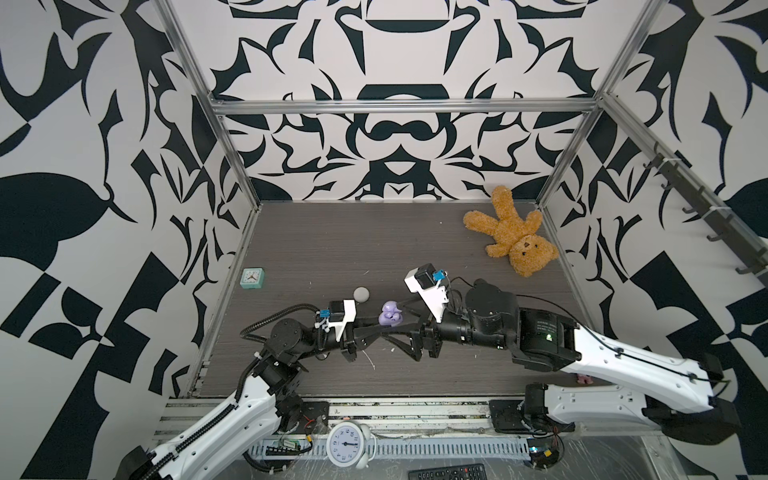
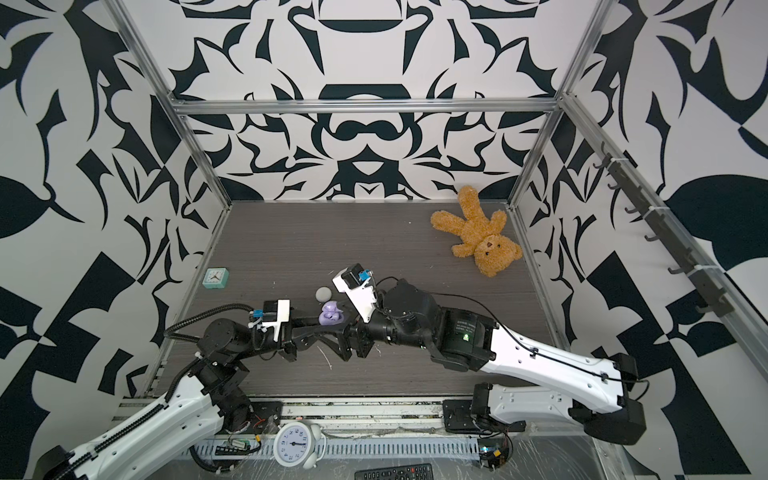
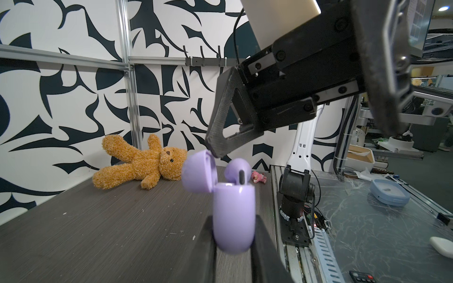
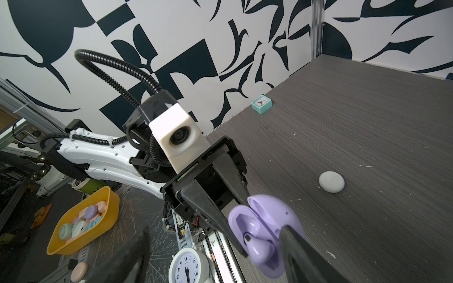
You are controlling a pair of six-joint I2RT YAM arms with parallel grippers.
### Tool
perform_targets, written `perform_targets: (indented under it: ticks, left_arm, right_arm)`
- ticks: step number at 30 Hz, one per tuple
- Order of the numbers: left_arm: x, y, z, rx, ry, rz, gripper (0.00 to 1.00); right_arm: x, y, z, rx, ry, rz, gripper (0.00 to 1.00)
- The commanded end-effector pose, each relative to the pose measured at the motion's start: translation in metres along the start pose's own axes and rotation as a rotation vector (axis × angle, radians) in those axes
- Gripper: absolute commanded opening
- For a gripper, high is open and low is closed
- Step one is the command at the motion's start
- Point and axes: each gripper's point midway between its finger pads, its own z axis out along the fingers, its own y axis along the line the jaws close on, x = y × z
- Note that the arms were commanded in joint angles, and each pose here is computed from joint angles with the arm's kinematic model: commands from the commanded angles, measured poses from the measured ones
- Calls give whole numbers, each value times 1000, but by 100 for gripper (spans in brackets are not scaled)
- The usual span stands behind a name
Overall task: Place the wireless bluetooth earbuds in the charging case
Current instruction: 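Lift the right gripper up and away from the case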
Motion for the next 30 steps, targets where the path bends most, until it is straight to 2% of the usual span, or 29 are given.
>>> perform_targets:
  ticks: [1,7,10,13,15,18,20,22,25,30]
  left_arm:
    - [-14,-9,0,43,-40,21,0]
    - [-15,-5,-2,9,-43,42,0]
    - [-16,2,-2,-33,-45,58,0]
    - [-14,8,-3,-69,-41,66,0]
    - [-14,8,-3,-74,-40,70,0]
    - [-16,9,-3,-80,-48,75,0]
    - [-17,7,-4,-74,-51,76,0]
    - [-18,5,-4,-63,-53,77,0]
    - [-18,4,-4,-59,-55,75,0]
    - [-17,3,-5,-54,-50,72,0]
  right_arm:
    - [-27,10,-13,-13,-77,-11,84]
    - [-41,-1,-39,61,-158,35,79]
    - [-32,-3,-36,68,-114,99,77]
    - [-27,7,-31,-7,-96,189,76]
    - [-25,11,-29,-35,-92,224,69]
    - [-17,-1,-28,29,-69,262,66]
    - [-11,-26,-31,158,-86,262,61]
    - [-5,-39,-31,223,-89,235,61]
    - [1,-42,-23,235,-66,200,59]
    - [4,-31,-12,171,-35,169,56]
